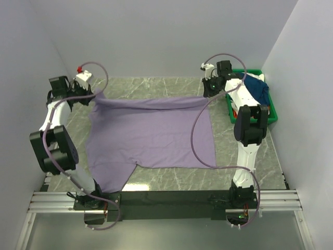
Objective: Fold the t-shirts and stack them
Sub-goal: Fold the tshirt
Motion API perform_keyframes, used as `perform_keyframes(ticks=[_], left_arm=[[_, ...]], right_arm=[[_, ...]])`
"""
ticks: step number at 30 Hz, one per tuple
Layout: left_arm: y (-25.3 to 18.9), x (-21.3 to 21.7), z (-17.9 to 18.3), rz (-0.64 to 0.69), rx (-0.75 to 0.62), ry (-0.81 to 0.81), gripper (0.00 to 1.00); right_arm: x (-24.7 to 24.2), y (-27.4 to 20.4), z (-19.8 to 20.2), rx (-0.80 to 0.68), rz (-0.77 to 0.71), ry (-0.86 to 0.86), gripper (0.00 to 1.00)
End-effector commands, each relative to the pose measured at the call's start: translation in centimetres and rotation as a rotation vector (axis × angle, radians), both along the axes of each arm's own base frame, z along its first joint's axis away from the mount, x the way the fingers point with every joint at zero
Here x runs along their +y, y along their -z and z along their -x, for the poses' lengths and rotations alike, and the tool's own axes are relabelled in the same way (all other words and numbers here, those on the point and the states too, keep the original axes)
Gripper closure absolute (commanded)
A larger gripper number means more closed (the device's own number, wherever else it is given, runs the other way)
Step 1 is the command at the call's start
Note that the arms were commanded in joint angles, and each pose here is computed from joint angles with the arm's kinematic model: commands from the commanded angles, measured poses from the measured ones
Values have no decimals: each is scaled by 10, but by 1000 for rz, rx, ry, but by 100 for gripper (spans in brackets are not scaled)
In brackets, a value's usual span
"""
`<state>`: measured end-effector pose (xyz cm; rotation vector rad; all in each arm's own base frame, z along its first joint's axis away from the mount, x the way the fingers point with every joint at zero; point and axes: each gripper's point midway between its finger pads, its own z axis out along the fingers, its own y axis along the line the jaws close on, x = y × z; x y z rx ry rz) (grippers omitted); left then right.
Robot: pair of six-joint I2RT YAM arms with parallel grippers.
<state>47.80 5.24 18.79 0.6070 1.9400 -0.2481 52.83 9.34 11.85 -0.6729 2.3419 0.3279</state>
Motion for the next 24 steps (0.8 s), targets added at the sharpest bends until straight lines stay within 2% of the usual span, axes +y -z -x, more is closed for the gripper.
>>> perform_keyframes(ticks=[1, 3, 4, 9, 15, 18, 21, 22, 24], left_arm=[[12, -7, 42, -54, 16, 53, 100], [19, -10, 59, -83, 21, 67, 100], [41, -11, 73, -83, 72, 57, 100], [96, -10, 110, -128, 179, 35, 100], [134, -5, 125, -150, 283, 22, 99], [137, -3, 127, -167, 295, 38, 99], [127, -6, 130, -153, 285, 87, 85], [128, -9, 140, -135, 322, 107, 78], [119, -9, 142, -160, 304, 169, 72]], right_arm=[[-7, -12, 9, -22, 20, -27, 100], [-7, -2, 14, 4, 22, -44, 100], [-7, 2, 18, 17, 26, -56, 100], [-11, 32, 37, 82, 54, -79, 100], [-16, 63, 50, 157, 88, -93, 100], [-17, 64, 54, 164, 92, -104, 100], [-16, 59, 61, 180, 91, -129, 100], [-16, 57, 62, 176, 96, -142, 99], [-18, 53, 66, 180, 109, -160, 86]])
